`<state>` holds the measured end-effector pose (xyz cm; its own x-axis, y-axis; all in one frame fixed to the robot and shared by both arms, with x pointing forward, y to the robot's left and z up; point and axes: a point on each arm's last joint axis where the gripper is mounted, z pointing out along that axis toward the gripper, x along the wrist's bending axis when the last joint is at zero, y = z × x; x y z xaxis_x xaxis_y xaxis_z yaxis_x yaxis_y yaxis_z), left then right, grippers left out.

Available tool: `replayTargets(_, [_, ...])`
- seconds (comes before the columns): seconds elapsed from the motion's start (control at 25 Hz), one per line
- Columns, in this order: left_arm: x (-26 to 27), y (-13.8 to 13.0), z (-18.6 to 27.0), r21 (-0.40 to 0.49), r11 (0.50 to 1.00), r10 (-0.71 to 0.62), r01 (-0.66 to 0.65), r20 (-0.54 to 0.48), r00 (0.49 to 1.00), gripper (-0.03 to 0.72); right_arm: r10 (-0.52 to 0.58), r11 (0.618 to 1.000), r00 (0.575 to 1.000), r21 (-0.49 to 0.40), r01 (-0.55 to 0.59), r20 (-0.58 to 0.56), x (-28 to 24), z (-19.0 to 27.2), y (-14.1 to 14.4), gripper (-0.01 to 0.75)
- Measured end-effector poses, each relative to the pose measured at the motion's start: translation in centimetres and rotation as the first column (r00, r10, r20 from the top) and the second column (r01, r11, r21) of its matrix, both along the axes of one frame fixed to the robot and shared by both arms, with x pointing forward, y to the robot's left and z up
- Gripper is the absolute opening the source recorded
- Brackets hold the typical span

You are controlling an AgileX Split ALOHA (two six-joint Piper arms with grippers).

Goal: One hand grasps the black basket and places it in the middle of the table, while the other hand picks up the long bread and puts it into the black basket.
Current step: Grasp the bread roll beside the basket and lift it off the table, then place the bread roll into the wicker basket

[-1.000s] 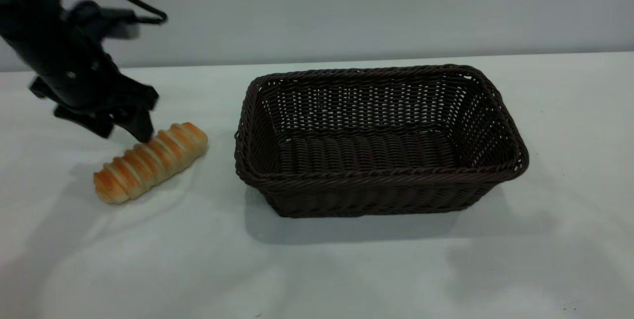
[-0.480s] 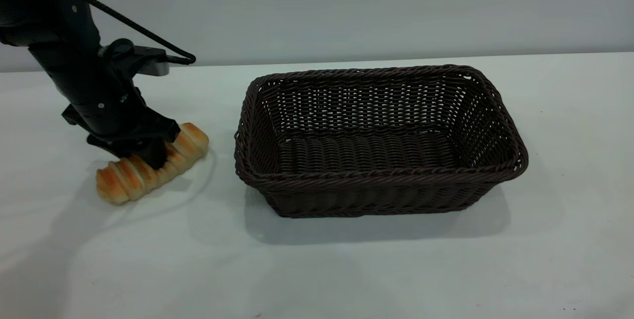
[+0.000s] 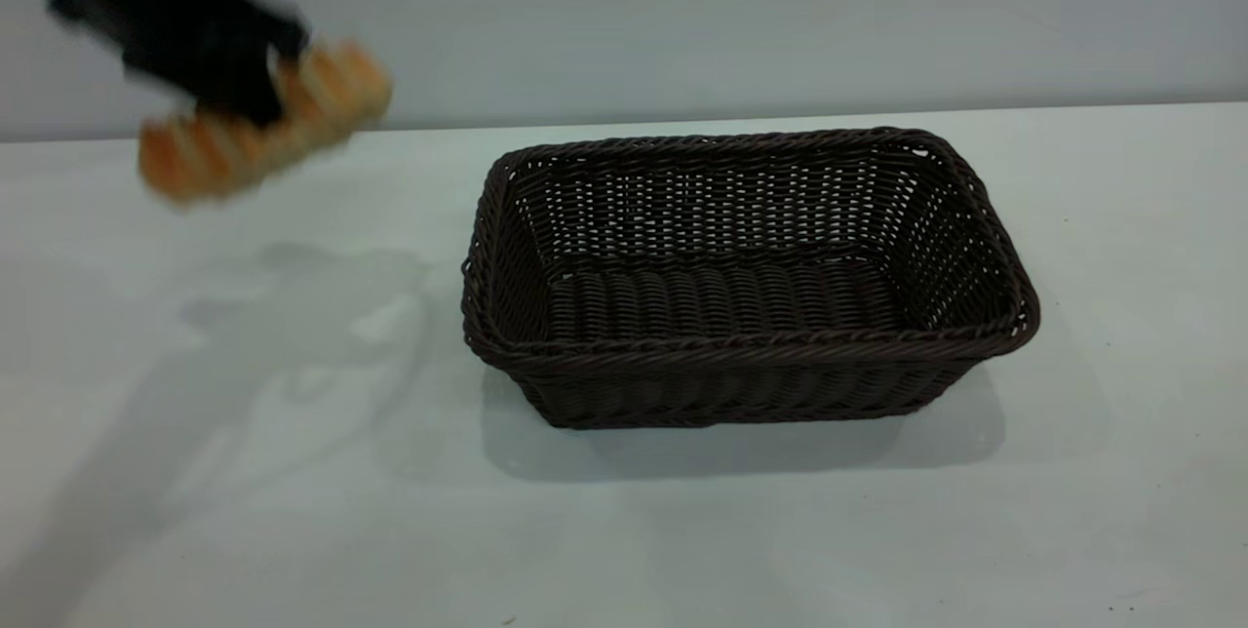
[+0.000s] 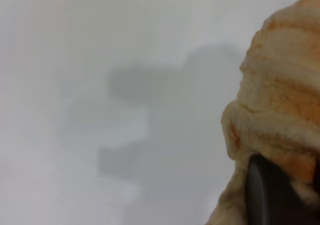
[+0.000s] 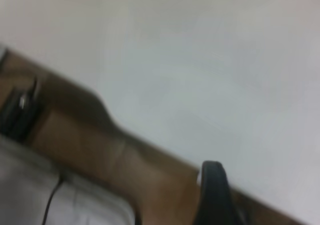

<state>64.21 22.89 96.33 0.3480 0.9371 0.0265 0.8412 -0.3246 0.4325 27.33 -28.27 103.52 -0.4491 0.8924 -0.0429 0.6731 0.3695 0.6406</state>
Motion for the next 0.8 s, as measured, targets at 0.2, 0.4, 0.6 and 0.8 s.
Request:
replayTargets(0.2, [-2.9, -6.9, 4.1, -0.093, 0.986, -0.132, 0.138, 0.072, 0.989, 0.090, -0.036, 0.999, 0.995, 0.036, 0.033, 0.094, -1.2, 0.2, -0.8, 0.536])
replayTargets(0.4, [-4.4, -14.0, 0.9, -0.115, 0.955, -0.264, 0.272, 0.079, 0.961, 0.100, -0.041, 0.998, 0.992, 0.047, 0.036, 0.120, -1.6, 0.3, -0.9, 0.536])
replayTargets(0.6, [-4.9, -17.9, -5.6, -0.100, 0.943, -0.315, 0.318, 0.044, 0.948, 0.252, -0.046, 0.997, 0.983, 0.072, 0.033, 0.176, -2.4, 0.4, -1.3, 0.536])
replayTargets(0.8, [-5.4, -18.7, -7.1, -0.090, 0.938, -0.334, 0.335, 0.021, 0.942, 0.570, -0.055, 0.993, 0.963, 0.113, 0.025, 0.264, -3.8, 0.4, -1.9, 0.534])
